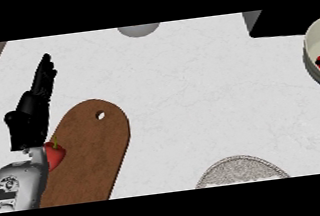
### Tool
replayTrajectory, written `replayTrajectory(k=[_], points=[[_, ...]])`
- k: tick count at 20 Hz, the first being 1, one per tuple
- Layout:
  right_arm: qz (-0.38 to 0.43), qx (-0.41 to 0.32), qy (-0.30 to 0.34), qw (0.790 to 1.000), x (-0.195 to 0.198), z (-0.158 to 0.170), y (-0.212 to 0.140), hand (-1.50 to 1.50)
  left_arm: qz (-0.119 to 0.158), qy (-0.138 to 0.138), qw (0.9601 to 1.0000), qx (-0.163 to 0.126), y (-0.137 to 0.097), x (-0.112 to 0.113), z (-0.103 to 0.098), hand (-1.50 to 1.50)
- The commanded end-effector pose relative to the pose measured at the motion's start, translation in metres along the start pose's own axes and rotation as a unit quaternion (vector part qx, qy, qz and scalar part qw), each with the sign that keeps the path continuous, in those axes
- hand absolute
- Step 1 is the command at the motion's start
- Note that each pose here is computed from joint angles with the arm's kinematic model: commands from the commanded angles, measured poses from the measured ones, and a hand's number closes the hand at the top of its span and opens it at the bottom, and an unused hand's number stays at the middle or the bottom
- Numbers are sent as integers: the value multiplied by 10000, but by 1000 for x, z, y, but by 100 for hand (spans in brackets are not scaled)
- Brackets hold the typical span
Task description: Pick the can from the placemat and place it in the bowl
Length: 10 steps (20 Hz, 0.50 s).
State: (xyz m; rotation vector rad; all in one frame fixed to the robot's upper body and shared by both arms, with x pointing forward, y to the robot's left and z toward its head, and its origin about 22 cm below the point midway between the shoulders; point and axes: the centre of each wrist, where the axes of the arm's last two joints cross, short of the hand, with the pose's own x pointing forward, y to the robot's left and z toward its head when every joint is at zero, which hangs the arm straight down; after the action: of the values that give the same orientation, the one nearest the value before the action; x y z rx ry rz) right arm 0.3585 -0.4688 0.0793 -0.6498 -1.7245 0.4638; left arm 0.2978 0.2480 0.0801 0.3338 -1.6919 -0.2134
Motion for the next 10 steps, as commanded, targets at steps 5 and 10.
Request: replayTrajectory(k=[5,10], points=[[-773,-272,-127,9966,-5,10,-43,-150,71,103,9998,125,6,-2,-2,0],[-1392,-314,29,9898,-9,28,-81,-150,-16,41,9999,111,4,7,-1,0]])
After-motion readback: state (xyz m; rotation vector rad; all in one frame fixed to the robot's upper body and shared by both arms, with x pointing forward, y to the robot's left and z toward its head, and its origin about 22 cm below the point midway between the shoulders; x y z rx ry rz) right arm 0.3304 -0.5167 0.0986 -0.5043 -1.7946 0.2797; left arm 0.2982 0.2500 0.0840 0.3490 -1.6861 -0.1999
